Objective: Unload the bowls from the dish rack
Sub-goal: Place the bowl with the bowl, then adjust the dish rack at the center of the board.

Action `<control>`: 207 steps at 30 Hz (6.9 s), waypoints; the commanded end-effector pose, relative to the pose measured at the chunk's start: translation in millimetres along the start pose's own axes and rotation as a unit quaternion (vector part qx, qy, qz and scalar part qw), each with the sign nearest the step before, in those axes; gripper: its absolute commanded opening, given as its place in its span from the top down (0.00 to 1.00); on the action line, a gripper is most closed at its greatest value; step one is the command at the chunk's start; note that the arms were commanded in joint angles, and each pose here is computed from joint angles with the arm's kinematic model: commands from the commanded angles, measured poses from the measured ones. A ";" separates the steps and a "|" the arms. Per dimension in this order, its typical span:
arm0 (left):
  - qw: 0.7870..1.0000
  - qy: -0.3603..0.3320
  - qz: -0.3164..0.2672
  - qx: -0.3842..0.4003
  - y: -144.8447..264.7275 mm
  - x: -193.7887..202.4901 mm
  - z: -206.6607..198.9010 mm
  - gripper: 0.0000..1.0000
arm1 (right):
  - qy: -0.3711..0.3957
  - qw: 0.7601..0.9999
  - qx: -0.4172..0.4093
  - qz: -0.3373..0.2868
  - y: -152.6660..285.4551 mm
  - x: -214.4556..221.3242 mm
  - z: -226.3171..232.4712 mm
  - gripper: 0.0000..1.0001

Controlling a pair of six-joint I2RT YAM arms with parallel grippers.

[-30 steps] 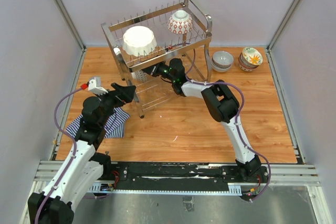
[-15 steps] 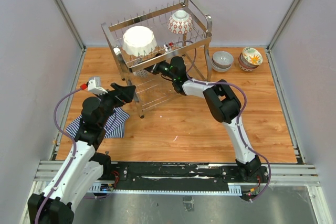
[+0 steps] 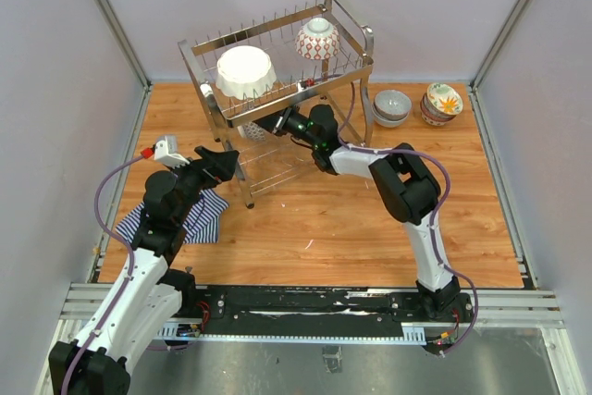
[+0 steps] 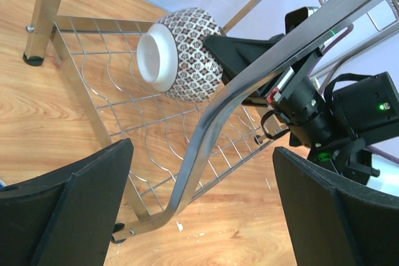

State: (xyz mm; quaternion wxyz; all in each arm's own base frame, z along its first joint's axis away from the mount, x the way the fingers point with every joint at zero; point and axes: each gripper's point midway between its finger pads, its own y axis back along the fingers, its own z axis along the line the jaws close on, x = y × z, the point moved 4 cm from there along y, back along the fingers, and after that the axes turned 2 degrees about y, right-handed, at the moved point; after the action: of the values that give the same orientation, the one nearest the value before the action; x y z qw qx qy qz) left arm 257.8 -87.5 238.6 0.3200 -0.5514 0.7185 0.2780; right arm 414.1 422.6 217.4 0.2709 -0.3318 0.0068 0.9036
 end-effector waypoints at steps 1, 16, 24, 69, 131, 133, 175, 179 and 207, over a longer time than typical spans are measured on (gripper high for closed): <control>1.000 -0.004 -0.008 0.005 -0.4 -5.5 -5.3 0.00 | 0.040 0.996 -0.068 -0.027 5.8 -10.0 57.9 0.99; 1.000 -0.010 -0.018 -0.002 6.5 -11.1 -5.2 0.00 | 0.073 0.995 -0.069 -0.010 41.9 15.6 97.5 0.99; 1.000 -0.014 -0.022 -0.002 8.0 -16.6 -8.8 0.00 | 0.094 0.994 -0.053 -0.016 71.0 21.0 111.4 0.99; 1.000 -0.010 -0.012 0.010 7.8 -16.5 -14.3 0.00 | 0.268 0.851 0.400 -0.207 322.9 -158.2 53.2 0.99; 0.999 -0.027 0.006 -0.018 -11.1 0.1 4.8 0.00 | 0.285 0.815 0.497 0.083 211.1 -241.4 -172.7 0.99; 0.999 -0.026 0.006 -0.019 -11.1 0.4 5.2 0.00 | 0.285 0.816 0.497 0.085 209.2 -239.2 -174.1 0.99; 1.000 -0.018 0.005 -0.020 -26.6 -5.6 0.0 0.00 | 0.298 0.854 0.425 0.035 212.8 -239.7 -77.8 0.43; 0.999 -0.022 0.007 -0.028 -32.5 -4.8 3.0 0.00 | 0.296 0.862 0.411 0.030 219.7 -228.9 -67.0 0.40; 0.995 -0.038 -0.024 -0.084 -66.7 -33.1 38.6 0.00 | 0.273 0.902 0.330 0.063 209.2 -172.5 -47.0 0.35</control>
State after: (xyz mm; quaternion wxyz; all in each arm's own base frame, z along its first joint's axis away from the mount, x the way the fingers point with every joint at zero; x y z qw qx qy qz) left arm 321.8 -66.7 213.8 0.2874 -0.5559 0.6899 0.3639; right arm 465.8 121.3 237.5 0.3200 -0.4366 0.4431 0.7146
